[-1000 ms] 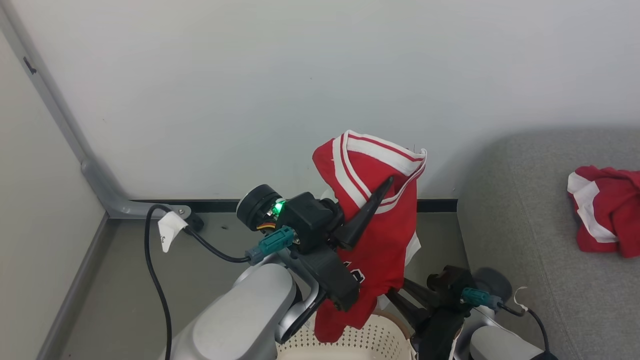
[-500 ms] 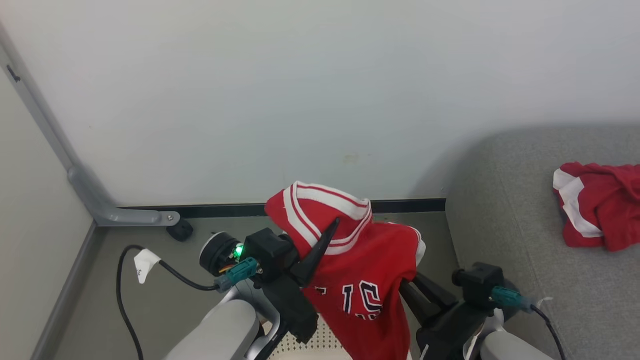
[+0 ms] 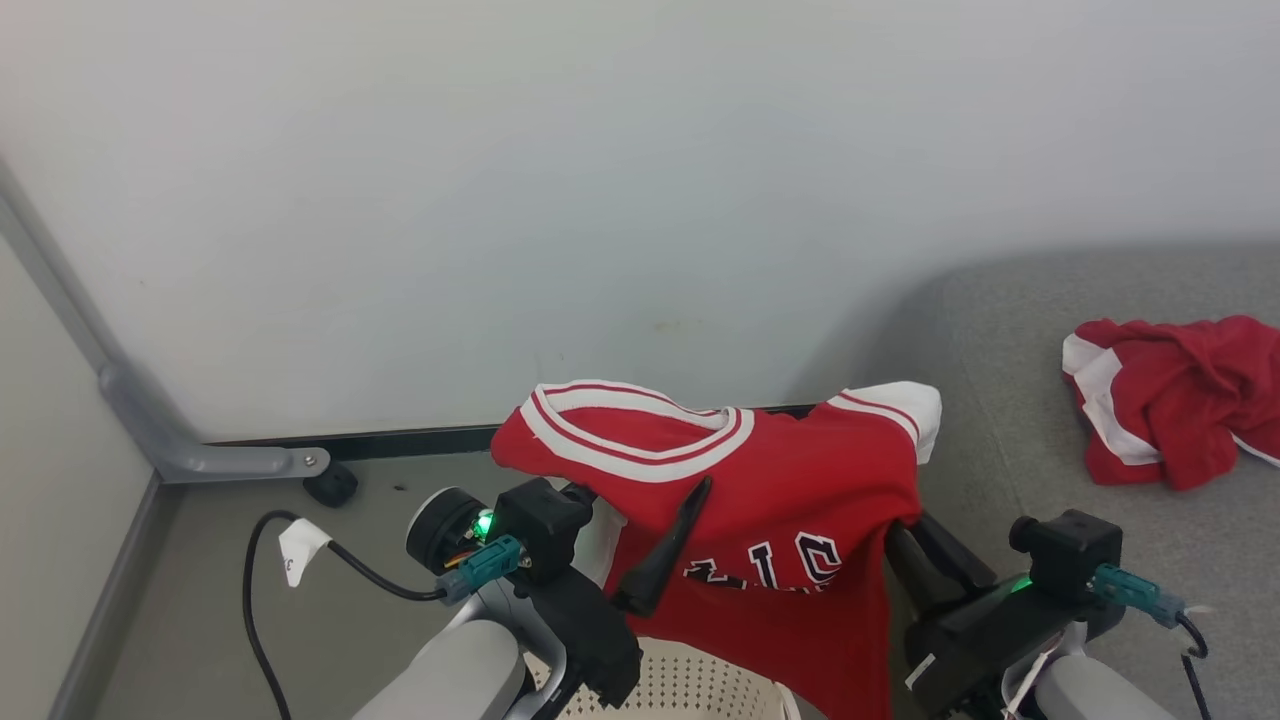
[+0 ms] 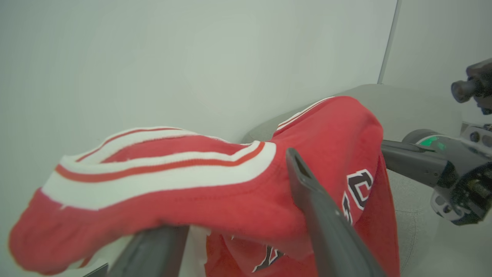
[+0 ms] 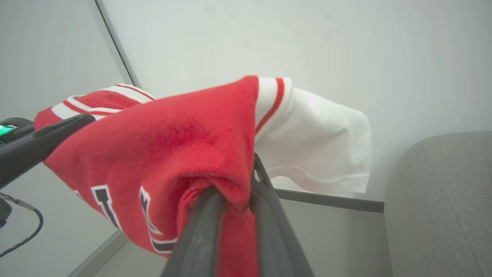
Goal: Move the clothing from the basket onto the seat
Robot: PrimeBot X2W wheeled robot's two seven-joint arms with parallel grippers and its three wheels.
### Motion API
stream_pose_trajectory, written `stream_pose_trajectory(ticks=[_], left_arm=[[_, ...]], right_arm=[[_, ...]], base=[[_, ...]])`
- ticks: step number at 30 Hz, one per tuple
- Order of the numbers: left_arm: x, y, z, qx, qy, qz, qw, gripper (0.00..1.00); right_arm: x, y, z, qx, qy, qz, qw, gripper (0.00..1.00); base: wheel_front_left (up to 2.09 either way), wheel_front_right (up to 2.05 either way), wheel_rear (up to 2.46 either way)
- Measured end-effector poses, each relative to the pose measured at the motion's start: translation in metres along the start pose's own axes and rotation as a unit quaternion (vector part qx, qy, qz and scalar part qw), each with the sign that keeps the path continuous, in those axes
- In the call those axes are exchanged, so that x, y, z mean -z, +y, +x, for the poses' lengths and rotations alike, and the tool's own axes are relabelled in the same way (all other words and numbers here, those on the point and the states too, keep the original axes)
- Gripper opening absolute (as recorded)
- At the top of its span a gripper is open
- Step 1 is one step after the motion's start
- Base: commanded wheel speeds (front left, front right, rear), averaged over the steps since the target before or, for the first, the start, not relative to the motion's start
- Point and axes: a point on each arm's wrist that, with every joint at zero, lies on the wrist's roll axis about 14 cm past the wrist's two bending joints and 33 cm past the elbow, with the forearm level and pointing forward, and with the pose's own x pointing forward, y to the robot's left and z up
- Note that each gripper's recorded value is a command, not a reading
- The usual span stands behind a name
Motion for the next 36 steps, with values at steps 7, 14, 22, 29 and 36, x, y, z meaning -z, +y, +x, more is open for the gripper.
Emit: stream_pose_trajectory(ticks=[7, 14, 22, 29, 36], left_arm=[[0.012, -0.004, -0.001, 0.004, 0.013, -0.004, 1.0, 1.0], [0.015, -0.018, 0.009, 0.028, 0.015, -0.008, 0.999, 1.0], [0.017, -0.032, 0.018, 0.055, 0.016, -0.009, 0.998, 1.0], [0.024, -0.045, 0.022, 0.075, 0.022, -0.013, 0.997, 1.0], [0.022, -0.061, 0.03, 0.101, 0.017, -0.013, 0.995, 1.0]], right_arm=[[-0.023, -0.033, -0.019, 0.055, -0.04, 0.008, 0.998, 0.0], [-0.041, -0.071, -0.049, 0.121, -0.075, 0.015, 0.99, 0.0], [-0.056, -0.098, -0.084, 0.179, -0.109, 0.016, 0.978, 0.0], [-0.067, -0.104, -0.105, 0.201, -0.13, 0.005, 0.971, 0.0], [-0.077, -0.106, -0.125, 0.221, -0.15, -0.01, 0.964, 0.0]], base=[[0.0, 0.0, 0.0], [0.0, 0.0, 0.0], [0.0, 0.0, 0.0], [0.0, 0.0, 0.0], [0.0, 0.0, 0.0]])
